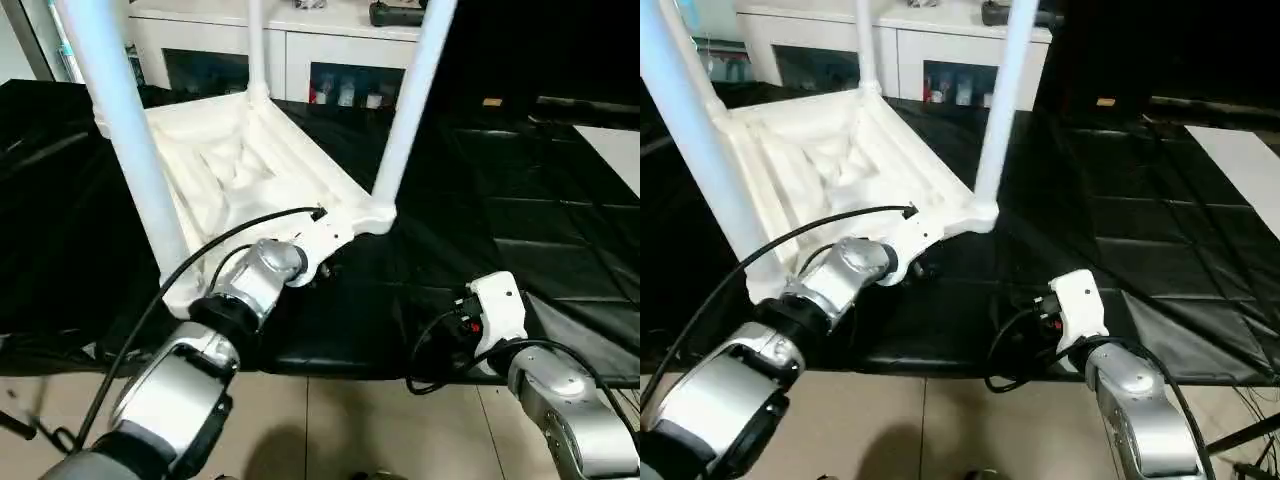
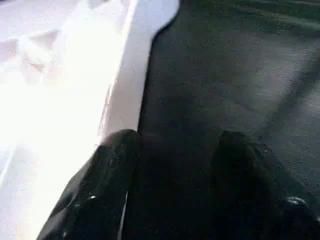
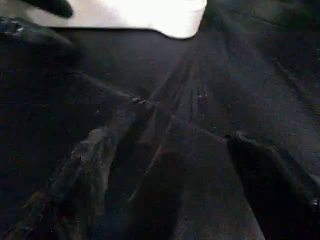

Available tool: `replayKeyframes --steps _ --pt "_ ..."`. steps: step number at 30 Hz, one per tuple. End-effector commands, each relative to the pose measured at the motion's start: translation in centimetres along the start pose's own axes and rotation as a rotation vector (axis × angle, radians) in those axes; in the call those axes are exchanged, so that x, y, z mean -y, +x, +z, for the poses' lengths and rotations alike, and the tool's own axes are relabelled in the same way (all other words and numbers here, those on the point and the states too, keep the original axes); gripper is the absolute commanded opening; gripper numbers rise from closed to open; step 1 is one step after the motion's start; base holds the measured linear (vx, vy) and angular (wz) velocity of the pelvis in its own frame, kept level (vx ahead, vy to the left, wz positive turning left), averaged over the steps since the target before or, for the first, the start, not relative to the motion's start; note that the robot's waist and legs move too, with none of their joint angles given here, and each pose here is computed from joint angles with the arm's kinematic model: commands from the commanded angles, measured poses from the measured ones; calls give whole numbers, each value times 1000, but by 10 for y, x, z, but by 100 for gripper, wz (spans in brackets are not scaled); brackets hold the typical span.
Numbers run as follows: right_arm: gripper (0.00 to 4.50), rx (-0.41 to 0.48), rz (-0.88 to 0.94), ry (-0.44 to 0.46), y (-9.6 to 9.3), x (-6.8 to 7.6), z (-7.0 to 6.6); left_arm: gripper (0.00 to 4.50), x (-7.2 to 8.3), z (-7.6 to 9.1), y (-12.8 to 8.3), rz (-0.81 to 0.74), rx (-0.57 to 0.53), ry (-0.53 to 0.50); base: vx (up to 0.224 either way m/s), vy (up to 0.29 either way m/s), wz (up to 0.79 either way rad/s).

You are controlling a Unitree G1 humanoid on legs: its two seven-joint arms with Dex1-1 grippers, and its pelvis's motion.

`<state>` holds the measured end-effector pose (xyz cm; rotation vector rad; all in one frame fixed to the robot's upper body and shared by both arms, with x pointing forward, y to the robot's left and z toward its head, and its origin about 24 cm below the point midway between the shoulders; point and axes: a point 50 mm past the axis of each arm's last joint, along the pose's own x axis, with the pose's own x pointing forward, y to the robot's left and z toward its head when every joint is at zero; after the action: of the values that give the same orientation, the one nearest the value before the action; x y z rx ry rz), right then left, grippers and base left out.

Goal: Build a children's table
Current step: Rotate table base

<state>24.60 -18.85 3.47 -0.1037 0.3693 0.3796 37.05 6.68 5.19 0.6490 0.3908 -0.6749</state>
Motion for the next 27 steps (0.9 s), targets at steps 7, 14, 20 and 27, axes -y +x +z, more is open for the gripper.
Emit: replayKeyframes --steps 7,14,20,27 --pt "389 40 2 -6 -2 -1 7 379 -18 63 -23 151 555 -128 0 0 0" --pt "389 63 -8 11 -5 -4 4 391 -15 43 -74 196 829 -102 44 -4 0" --pt "389 68 -2 21 -4 -9 2 429 -26 43 -126 455 1069 -9 10 -2 0" --pt "389 83 9 27 0 -12 4 449 -34 48 -167 825 1110 216 0 0 0"
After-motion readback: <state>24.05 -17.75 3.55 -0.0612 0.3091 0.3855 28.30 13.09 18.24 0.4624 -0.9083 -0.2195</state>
